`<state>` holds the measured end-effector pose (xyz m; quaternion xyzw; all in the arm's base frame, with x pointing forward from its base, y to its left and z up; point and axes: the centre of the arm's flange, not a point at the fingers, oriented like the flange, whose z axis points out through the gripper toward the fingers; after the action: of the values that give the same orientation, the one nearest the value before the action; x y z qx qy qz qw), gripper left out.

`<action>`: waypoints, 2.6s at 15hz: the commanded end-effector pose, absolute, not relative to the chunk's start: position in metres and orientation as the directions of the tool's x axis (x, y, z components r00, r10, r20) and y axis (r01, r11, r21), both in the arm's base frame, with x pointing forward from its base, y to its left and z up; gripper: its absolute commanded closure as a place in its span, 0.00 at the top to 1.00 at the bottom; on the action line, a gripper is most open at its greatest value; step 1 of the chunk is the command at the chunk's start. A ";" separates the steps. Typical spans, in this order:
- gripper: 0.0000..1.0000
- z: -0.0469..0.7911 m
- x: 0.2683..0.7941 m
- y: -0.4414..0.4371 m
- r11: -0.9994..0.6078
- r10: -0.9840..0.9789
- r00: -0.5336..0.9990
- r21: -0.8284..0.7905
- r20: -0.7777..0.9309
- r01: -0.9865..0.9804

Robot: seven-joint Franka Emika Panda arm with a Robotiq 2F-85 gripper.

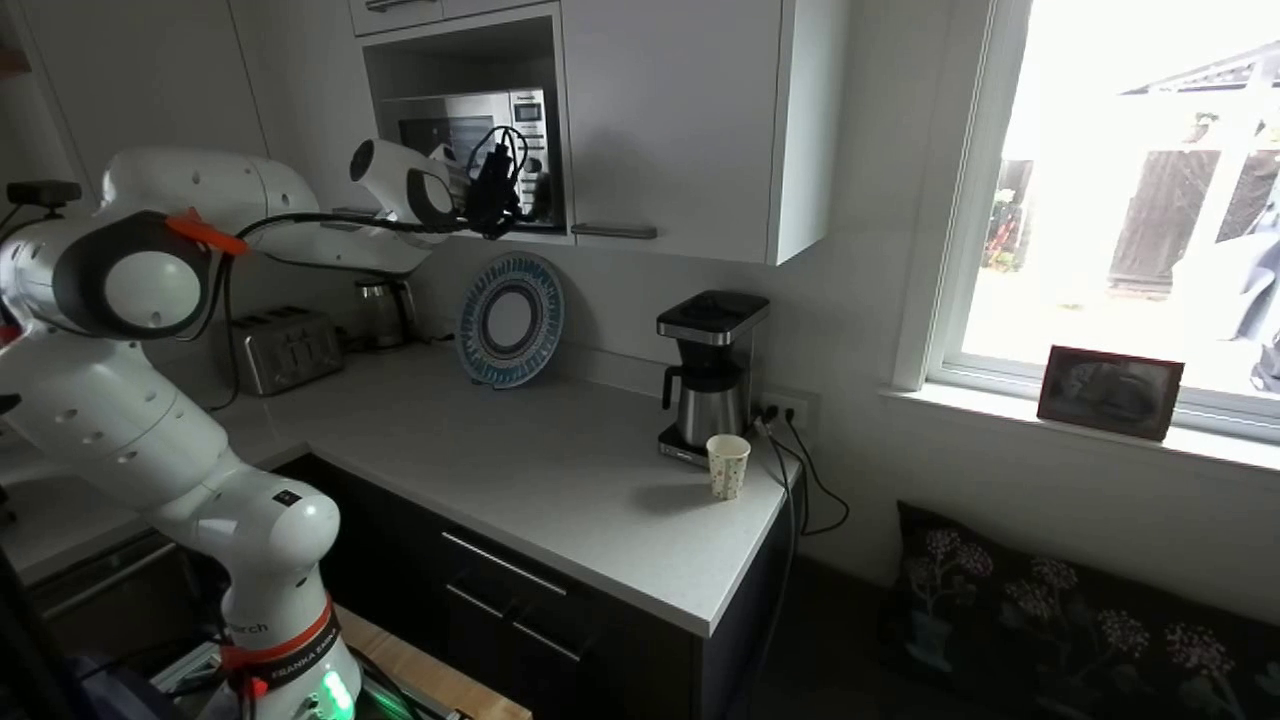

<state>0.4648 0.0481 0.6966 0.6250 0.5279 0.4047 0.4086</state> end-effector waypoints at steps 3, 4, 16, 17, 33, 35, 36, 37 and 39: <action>0.00 0.715 0.462 0.041 -0.049 0.998 0.048 0.911 0.032 0.411; 0.00 0.718 0.462 0.041 -0.063 0.998 0.048 0.892 0.047 0.447; 0.26 0.718 0.462 0.055 -0.096 0.995 0.057 0.831 0.077 0.548; 0.06 0.719 0.459 0.055 -0.082 0.996 0.061 0.830 0.058 0.552; 0.00 0.710 0.454 0.036 0.103 0.974 0.132 0.878 -0.184 0.467; 0.00 0.714 0.456 0.033 0.122 0.971 0.135 0.893 -0.198 0.433; 0.00 0.714 0.457 0.033 0.126 0.971 0.134 0.900 -0.198 0.417; 0.00 0.715 0.458 0.032 0.127 0.971 0.134 0.906 -0.196 0.404; 0.00 0.714 0.462 0.033 0.125 0.974 0.130 0.918 -0.186 0.377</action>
<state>0.4587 0.0303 0.7225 0.5903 0.5888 0.3039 0.4609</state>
